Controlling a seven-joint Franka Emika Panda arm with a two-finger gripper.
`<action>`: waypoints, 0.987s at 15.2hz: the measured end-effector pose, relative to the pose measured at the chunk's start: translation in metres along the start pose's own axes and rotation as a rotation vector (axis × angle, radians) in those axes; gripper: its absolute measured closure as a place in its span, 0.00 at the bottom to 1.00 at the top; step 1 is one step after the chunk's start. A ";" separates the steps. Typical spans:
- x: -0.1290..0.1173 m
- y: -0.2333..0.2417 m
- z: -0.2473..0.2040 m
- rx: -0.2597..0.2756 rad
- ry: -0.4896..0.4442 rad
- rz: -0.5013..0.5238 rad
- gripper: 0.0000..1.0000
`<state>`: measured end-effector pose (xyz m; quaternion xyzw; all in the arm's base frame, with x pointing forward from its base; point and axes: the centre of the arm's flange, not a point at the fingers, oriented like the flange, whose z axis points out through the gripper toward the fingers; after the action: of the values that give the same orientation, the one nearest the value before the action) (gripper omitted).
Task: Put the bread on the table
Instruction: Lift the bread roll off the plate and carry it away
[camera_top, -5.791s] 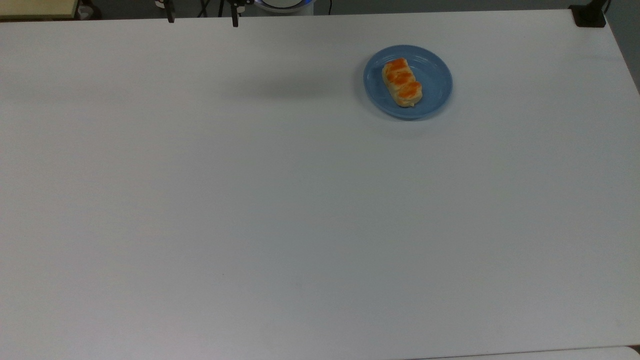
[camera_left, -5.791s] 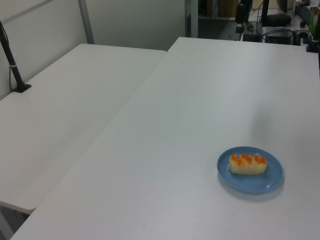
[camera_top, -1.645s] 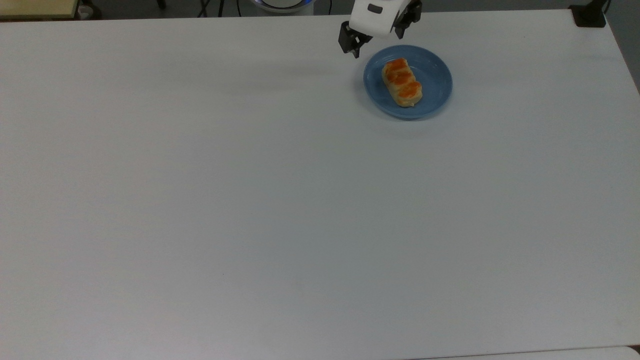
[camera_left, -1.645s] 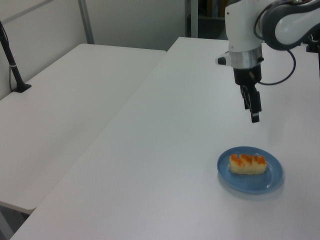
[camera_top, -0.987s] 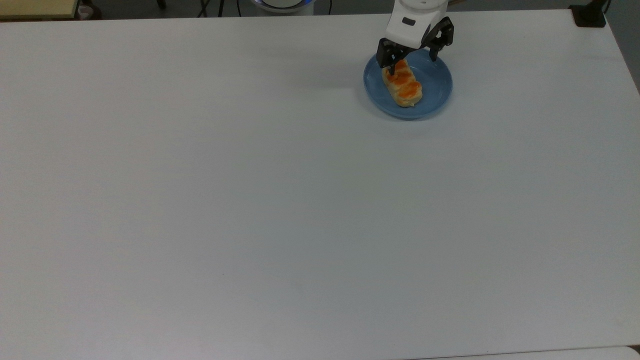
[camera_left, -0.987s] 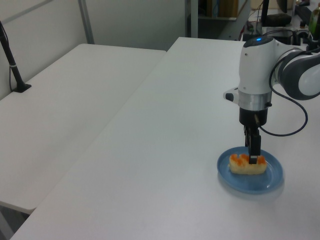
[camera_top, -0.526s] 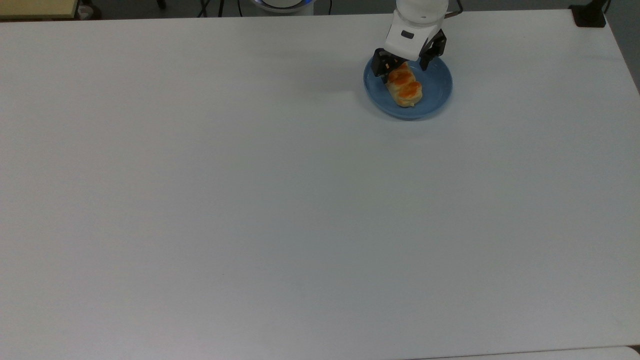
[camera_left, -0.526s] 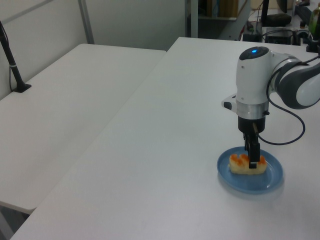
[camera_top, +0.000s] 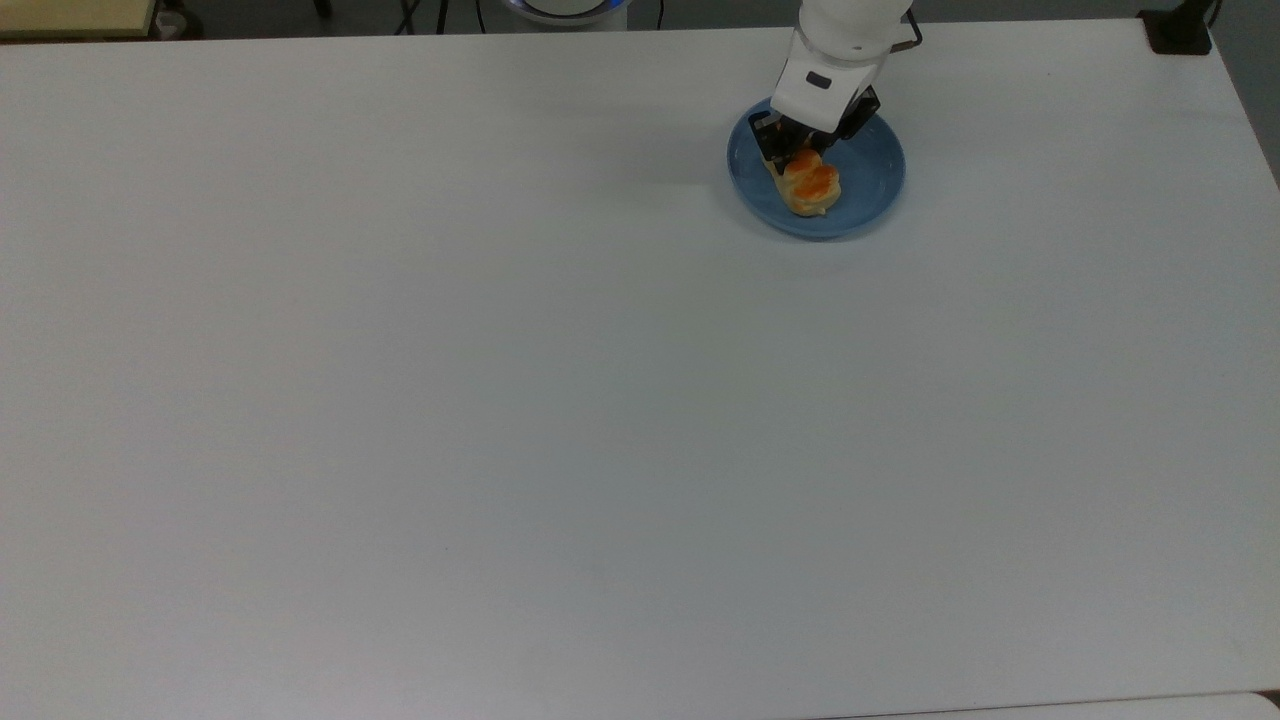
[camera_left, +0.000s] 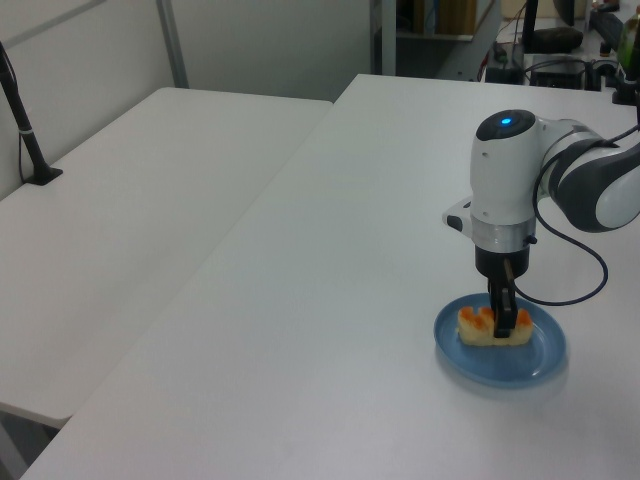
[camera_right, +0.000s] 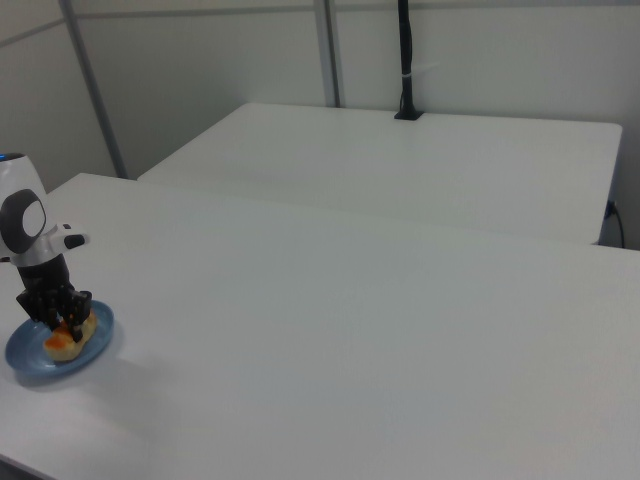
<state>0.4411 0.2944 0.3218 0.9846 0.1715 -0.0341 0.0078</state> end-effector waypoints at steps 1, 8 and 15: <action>0.001 0.000 -0.002 0.000 0.004 0.004 0.63; 0.040 0.092 -0.113 -0.020 0.009 0.085 0.63; 0.054 0.270 -0.176 -0.010 0.059 0.251 0.63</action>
<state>0.5946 0.0631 0.4950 0.9988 0.0471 -0.0032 0.0119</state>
